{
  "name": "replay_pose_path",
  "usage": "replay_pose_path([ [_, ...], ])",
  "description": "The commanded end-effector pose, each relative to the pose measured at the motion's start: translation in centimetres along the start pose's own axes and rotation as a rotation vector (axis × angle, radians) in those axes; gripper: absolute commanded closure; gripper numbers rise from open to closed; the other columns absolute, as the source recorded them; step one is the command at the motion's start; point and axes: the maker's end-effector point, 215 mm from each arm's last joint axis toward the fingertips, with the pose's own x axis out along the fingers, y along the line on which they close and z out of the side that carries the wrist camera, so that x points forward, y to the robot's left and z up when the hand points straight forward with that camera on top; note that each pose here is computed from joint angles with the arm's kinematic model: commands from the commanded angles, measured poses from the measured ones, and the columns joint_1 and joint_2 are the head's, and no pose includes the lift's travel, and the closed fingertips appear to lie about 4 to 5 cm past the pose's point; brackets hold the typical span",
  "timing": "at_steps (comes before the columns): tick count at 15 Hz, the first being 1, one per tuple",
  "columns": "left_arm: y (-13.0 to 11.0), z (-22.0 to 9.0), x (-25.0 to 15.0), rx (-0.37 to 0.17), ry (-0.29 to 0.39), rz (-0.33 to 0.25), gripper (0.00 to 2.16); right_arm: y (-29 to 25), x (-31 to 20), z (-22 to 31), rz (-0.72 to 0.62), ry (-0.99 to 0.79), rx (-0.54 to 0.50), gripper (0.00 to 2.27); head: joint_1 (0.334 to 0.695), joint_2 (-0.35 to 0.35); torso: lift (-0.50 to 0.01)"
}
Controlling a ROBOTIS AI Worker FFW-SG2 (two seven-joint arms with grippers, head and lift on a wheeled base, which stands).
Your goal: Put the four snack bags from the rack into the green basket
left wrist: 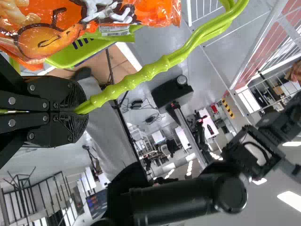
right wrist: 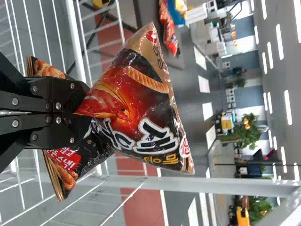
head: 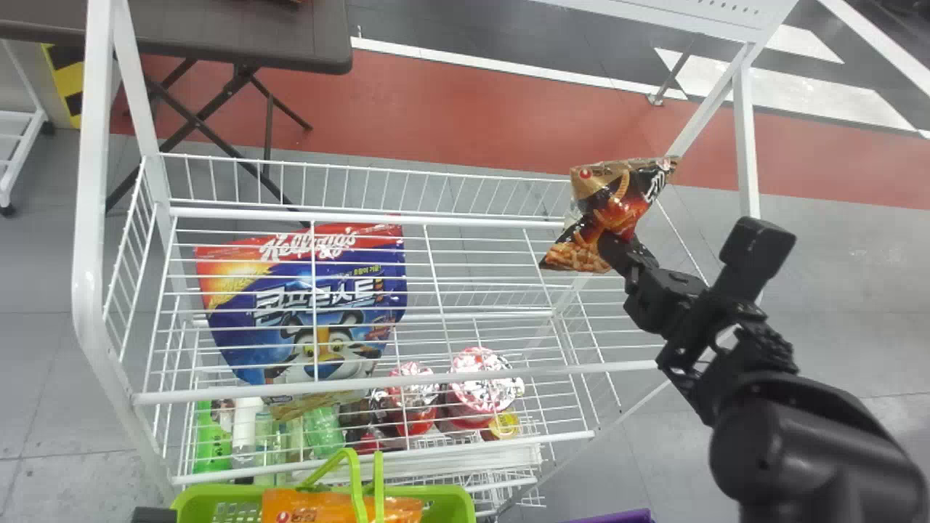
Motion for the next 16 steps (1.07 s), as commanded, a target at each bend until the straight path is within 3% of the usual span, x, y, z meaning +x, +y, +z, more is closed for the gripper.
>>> replay_pose_path([
  [1, -0.2, 0.2, 0.0, 0.005, 0.0, -0.001, 1.88, 3.6, -4.3, 0.2, 0.069, 0.038, 0.018, 2.22, 0.695, -0.35, -0.007],
  [3, -0.3, 0.4, -0.1, 0.008, -0.002, 0.0, 1.88, 7.5, -8.7, -1.0, 0.149, 0.096, 0.029, 2.22, 0.695, -0.35, -0.007],
  [9, -0.7, 1.2, -0.9, 0.019, -0.023, 0.024, 1.88, 14.1, -19.5, -11.5, 0.331, 0.541, 0.168, 2.22, 0.695, -0.35, -0.007],
  [11, -0.7, 1.2, -0.8, 0.02, -0.026, 0.023, 1.88, 15.1, -22.5, -14.9, 0.368, 0.689, 0.245, 2.22, 0.695, -0.35, -0.007],
  [16, -0.7, 1.4, -0.8, 0.029, -0.032, 0.024, 1.88, 14.7, -25.3, -21.1, 0.361, 0.853, 0.371, 2.22, 0.695, -0.35, -0.007],
])
